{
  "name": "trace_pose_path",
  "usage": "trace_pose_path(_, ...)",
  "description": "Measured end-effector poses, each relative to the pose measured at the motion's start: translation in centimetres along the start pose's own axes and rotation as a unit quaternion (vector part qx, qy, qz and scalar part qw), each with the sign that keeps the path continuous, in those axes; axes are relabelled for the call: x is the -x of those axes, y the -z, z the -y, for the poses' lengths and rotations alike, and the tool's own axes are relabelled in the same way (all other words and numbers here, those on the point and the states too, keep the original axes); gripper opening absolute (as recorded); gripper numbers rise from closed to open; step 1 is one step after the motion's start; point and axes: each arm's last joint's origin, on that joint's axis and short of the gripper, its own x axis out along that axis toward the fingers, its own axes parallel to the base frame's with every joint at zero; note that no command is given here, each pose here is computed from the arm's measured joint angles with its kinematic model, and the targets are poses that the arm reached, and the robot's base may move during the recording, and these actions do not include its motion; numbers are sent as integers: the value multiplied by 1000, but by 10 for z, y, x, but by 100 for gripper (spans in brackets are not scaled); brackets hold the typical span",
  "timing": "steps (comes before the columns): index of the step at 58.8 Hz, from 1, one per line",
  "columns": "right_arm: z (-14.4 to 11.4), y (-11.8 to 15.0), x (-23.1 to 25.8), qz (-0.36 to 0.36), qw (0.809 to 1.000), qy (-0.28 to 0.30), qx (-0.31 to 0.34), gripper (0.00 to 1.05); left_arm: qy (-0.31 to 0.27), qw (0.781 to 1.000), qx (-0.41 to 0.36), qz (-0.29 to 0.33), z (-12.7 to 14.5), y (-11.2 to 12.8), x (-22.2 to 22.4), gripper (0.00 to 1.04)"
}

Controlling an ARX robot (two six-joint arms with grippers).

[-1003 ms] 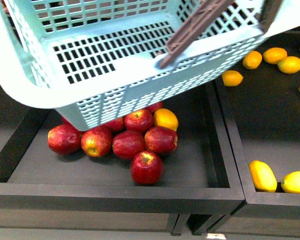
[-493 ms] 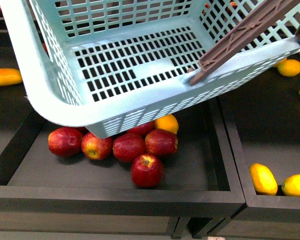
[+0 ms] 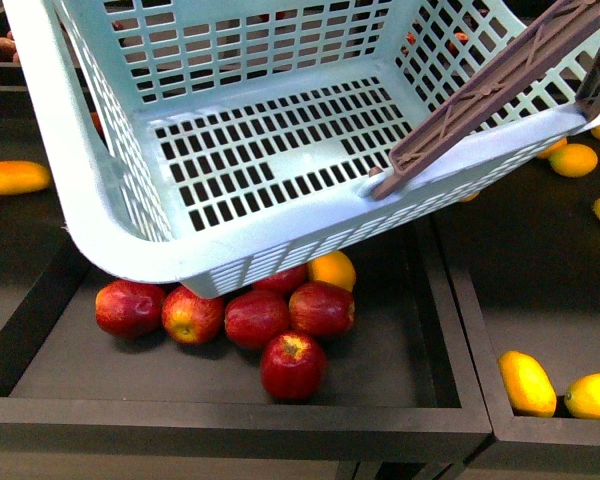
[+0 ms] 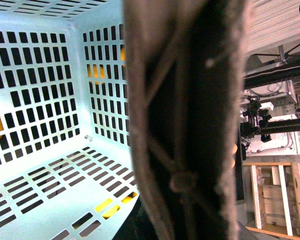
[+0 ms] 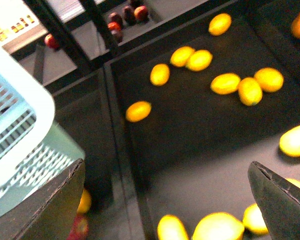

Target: Pick lemon and mango into basket

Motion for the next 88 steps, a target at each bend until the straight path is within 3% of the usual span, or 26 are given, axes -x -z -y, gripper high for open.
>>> trace_pose_path(7,21,-15,-61,-34,998,51,-23,96,-1,1000,0,1,0,0,0,5)
trace_pose_path(25,93,9,-182,-154,962,184,-128,96,-1,1000,0,1,0,0,0,5)
trace_pose_path(49,177,27,-269,-186,876,315,-314,96,-2,1000,1,2,0,-1,0,5)
trace_pose_path(64,188,23,-286,-181,857,342,-340,96,-1,1000,1,1,0,-1,0,5)
trace_pose_path(88,201,44,-292,-198,837,371,-350,96,-1,1000,1,2,0,-1,0,5)
